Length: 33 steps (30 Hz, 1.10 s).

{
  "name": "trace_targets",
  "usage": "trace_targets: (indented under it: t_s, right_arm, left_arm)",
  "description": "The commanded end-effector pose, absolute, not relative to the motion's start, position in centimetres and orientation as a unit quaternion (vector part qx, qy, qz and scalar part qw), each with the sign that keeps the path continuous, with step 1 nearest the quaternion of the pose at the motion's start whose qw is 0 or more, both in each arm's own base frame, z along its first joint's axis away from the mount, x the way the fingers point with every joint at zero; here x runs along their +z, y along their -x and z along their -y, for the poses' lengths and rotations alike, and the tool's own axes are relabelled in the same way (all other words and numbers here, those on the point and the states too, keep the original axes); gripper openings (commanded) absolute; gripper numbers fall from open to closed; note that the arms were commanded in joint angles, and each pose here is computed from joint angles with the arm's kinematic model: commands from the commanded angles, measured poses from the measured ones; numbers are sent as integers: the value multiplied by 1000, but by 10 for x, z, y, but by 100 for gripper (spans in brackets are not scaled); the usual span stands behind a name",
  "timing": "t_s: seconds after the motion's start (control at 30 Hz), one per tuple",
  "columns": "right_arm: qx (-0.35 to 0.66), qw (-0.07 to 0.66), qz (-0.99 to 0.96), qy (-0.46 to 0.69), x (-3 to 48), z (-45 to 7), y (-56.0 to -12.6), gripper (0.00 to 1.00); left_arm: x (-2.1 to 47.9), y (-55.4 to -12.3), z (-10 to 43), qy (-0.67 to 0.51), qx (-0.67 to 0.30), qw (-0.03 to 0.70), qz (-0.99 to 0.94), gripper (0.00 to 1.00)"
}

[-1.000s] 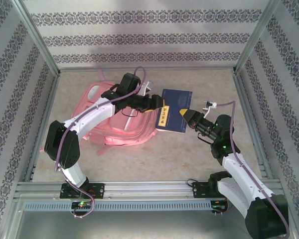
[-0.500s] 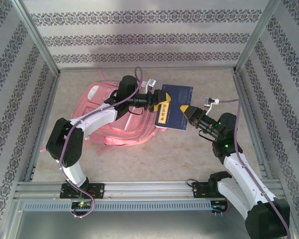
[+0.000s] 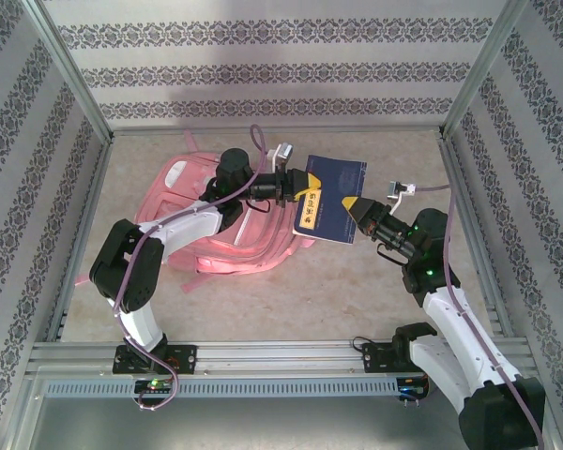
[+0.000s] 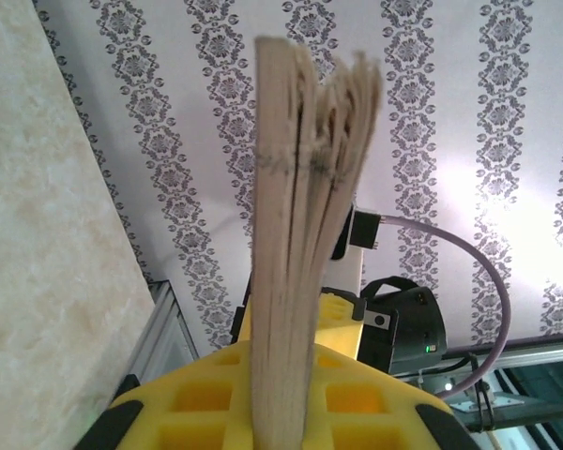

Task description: Pack books, pencil case, and school supplies into a backpack

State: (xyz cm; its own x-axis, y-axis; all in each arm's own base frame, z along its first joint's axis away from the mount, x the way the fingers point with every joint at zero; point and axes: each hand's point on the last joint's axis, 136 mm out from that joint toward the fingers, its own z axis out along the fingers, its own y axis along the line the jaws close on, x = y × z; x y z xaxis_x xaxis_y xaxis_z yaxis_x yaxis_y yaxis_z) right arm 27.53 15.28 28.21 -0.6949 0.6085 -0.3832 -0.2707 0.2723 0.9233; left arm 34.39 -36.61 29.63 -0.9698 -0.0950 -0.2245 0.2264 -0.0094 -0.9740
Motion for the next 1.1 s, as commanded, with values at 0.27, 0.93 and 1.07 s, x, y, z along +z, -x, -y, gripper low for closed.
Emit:
trace_targets:
  t_s: [0.27,0.93,1.07]
  right_arm:
    - [582,431,-682,-105,307,-152,-268,84]
    - [613,495,-587,-189,331,-161,-277,86]
    - [617,495,-578,-201,338,-159,-282,73]
  left_arm:
    - [357,-356,334,15,-727,269,-632,0]
    - [355,-355,329,151,-748,372,-529,0]
    - [351,-354,333,154,-749,370,-528,0]
